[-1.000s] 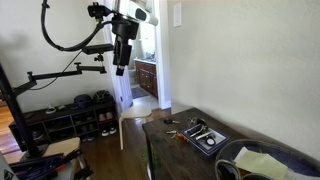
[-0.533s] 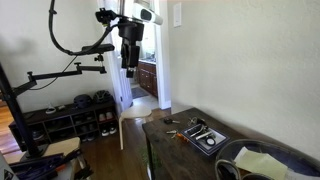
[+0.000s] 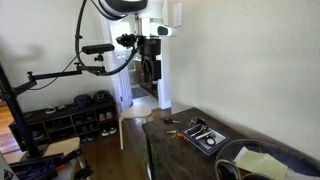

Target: Put the car key on the tray

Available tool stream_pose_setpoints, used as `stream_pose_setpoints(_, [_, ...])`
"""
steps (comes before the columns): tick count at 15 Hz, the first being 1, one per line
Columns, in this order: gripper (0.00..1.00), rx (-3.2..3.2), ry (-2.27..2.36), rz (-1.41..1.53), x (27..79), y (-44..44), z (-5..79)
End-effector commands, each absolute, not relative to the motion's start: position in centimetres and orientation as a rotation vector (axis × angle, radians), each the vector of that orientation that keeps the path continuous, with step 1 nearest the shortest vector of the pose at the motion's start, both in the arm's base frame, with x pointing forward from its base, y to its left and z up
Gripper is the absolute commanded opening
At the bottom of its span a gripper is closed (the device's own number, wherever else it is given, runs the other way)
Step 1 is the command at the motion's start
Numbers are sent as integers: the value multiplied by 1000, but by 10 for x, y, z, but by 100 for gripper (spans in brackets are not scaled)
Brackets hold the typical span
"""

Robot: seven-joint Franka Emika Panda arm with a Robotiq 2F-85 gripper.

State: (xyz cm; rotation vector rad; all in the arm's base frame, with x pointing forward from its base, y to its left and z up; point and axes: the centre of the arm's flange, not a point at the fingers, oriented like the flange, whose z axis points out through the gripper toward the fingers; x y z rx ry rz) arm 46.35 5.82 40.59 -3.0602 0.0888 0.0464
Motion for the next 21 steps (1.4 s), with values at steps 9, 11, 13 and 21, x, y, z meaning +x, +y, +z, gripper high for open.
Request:
stream_pose_setpoints(9, [100,-3139,232,24,503,51,361])
stream_pose_setpoints(11, [100,-3138,234,20,504,51,362])
stream_pose_setpoints(13, [100,-3138,235,20,504,51,362])
stream_pose_setpoints(21, [100,-3092,346,-44,527,58,344])
